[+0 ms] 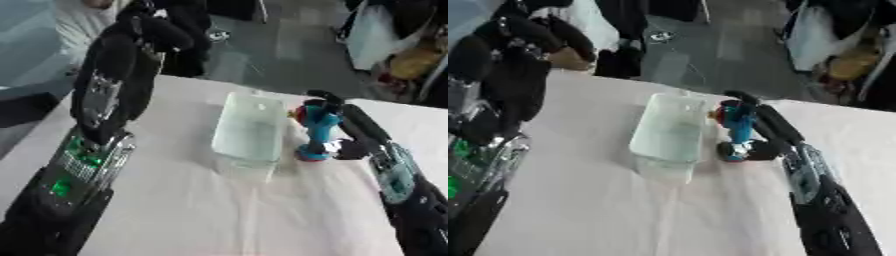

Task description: Pick up objects on the table and place them in the box.

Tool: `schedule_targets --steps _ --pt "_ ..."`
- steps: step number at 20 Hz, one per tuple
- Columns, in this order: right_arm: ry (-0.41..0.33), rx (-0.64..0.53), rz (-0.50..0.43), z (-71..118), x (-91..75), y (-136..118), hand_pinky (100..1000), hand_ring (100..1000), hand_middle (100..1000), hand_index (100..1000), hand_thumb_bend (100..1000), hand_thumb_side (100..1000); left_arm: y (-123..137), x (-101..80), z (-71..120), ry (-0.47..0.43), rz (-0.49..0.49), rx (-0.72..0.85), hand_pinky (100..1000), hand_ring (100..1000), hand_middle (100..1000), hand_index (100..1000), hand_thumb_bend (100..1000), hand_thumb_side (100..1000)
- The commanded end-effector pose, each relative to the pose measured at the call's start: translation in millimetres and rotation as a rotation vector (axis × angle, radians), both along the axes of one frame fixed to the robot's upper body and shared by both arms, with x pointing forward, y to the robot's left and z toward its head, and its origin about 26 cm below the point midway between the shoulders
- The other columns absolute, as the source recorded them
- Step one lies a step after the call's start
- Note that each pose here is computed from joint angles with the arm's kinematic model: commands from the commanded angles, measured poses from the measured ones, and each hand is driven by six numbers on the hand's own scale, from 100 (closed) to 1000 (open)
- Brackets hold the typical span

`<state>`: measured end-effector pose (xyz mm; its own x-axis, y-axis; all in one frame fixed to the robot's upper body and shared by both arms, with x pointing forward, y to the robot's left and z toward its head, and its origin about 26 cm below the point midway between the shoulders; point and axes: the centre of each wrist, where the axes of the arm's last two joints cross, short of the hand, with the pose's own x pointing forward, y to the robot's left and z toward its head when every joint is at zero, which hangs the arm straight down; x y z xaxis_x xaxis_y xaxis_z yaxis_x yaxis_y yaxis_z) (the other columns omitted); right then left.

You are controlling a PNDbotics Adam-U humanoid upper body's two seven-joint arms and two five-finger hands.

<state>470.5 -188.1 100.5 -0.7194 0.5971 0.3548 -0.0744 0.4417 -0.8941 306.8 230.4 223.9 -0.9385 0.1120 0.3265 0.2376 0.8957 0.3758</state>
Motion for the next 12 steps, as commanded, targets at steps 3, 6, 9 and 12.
schedule_targets --steps 3,6,9,12 --pt "-0.056 0.037 0.004 22.6 0.4 -9 817 582 943 867 964 1000 1 -2.1 6.7 -0.025 -0.002 0.005 526 577 796 656 263 912" --pt "-0.071 0.054 0.017 30.7 -1.4 -9 816 582 943 866 961 1000 2 -2.2 6.5 -0.024 -0.001 0.005 526 577 797 656 263 912" --pt "-0.075 0.065 0.025 35.6 -3.1 -9 813 581 942 865 955 1000 2 -2.2 6.2 -0.023 0.0 0.006 525 576 797 656 262 912" --pt "-0.078 0.073 0.031 39.6 -4.3 -10 814 582 943 866 949 1000 2 -2.3 5.9 -0.022 0.001 0.006 525 576 798 657 263 912"
